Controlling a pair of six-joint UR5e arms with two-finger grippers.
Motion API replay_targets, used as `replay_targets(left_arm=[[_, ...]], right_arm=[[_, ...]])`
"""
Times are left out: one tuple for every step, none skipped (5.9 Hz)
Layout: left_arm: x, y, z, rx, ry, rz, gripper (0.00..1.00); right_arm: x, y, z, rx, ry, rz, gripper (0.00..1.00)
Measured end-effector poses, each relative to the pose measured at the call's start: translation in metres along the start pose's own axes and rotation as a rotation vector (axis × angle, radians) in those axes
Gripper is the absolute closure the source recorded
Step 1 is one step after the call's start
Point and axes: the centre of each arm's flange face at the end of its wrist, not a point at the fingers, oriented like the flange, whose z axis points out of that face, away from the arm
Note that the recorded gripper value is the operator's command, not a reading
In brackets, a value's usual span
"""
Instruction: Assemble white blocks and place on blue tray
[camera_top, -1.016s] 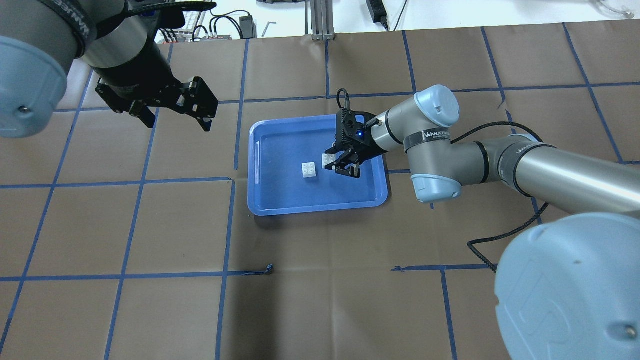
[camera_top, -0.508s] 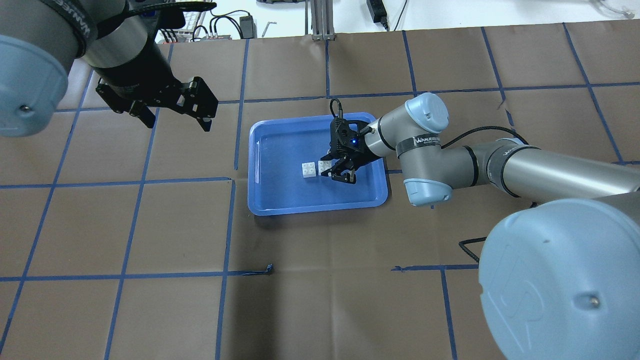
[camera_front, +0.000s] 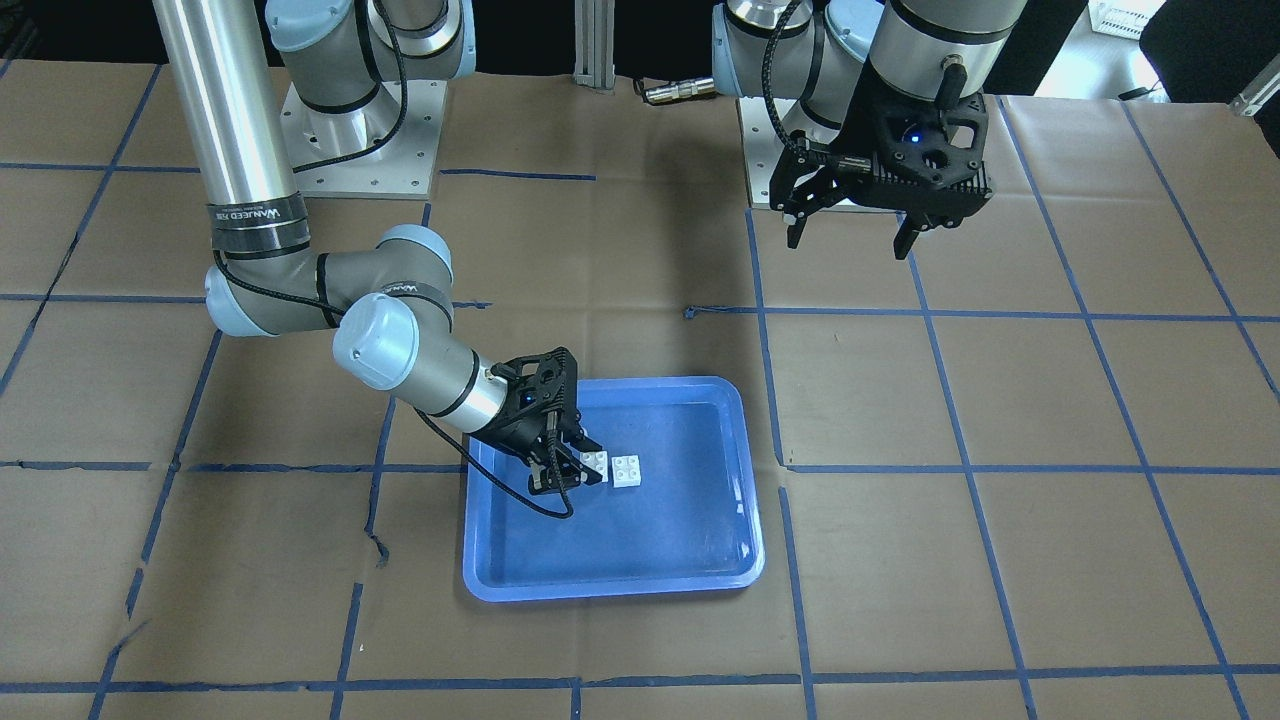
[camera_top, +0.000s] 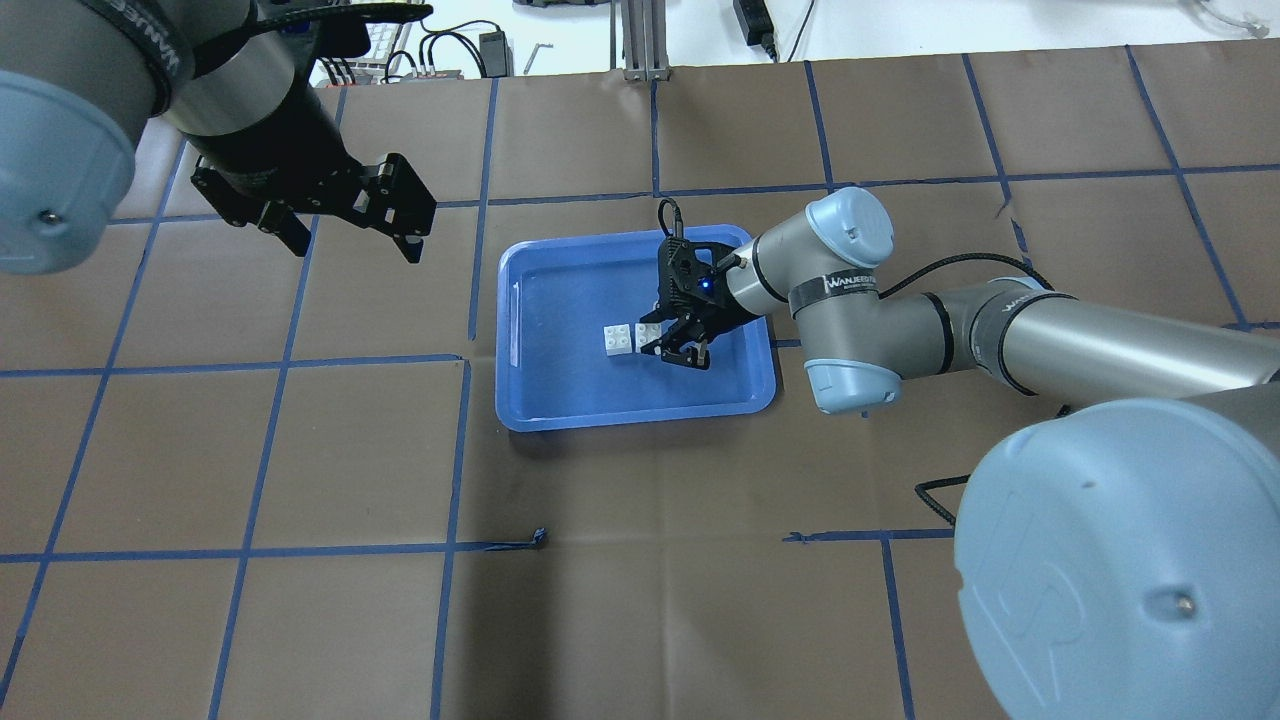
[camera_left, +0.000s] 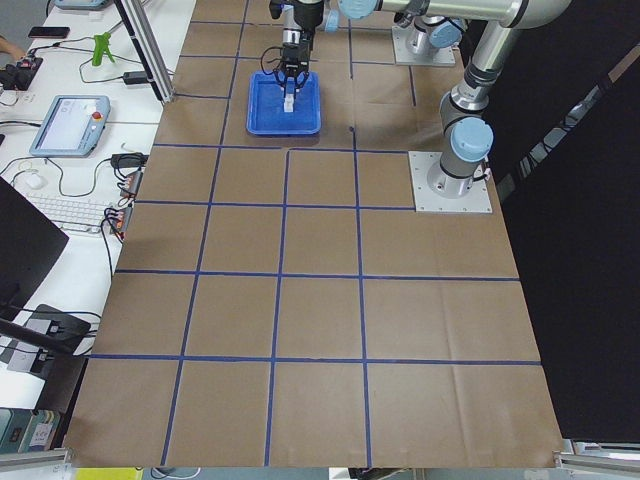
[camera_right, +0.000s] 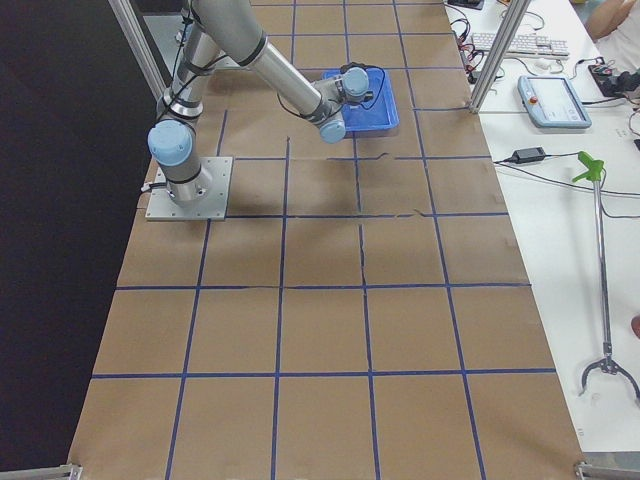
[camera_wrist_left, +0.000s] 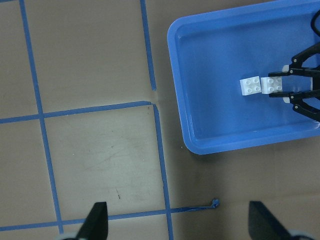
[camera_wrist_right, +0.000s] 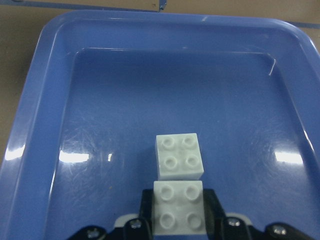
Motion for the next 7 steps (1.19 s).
replay_targets(left_arm=[[0.0000, 0.0000, 0.0000, 0.000, 0.000, 0.000, 0.01], [0.0000, 0.0000, 0.0000, 0.000, 0.000, 0.000, 0.01], [0.0000, 0.0000, 0.0000, 0.000, 0.000, 0.001, 0.01], [0.0000, 0.0000, 0.0000, 0.000, 0.000, 0.000, 0.01], [0.0000, 0.0000, 0.0000, 0.000, 0.000, 0.000, 0.01], [0.0000, 0.0000, 0.0000, 0.000, 0.000, 0.000, 0.01], [0.0000, 0.0000, 0.0000, 0.000, 0.000, 0.001, 0.01]], right_arm=[[-0.0002, -0.0009, 0.0005, -0.001, 0.000, 0.020, 0.78], [-0.0005, -0.0015, 0.0011, -0.003, 0.000, 0.027, 0.78], [-0.0002, -0.0016, 0.0013, -0.004, 0.001, 0.028, 0.78], [0.0007, -0.0013, 0.0023, -0.005, 0.000, 0.028, 0.78], [0.0018, -0.0007, 0.0041, -0.005, -0.002, 0.028, 0.78], [0.0022, -0.0003, 0.0051, -0.005, -0.003, 0.028, 0.78], [0.0022, 0.0000, 0.0057, -0.005, -0.004, 0.029, 0.78]])
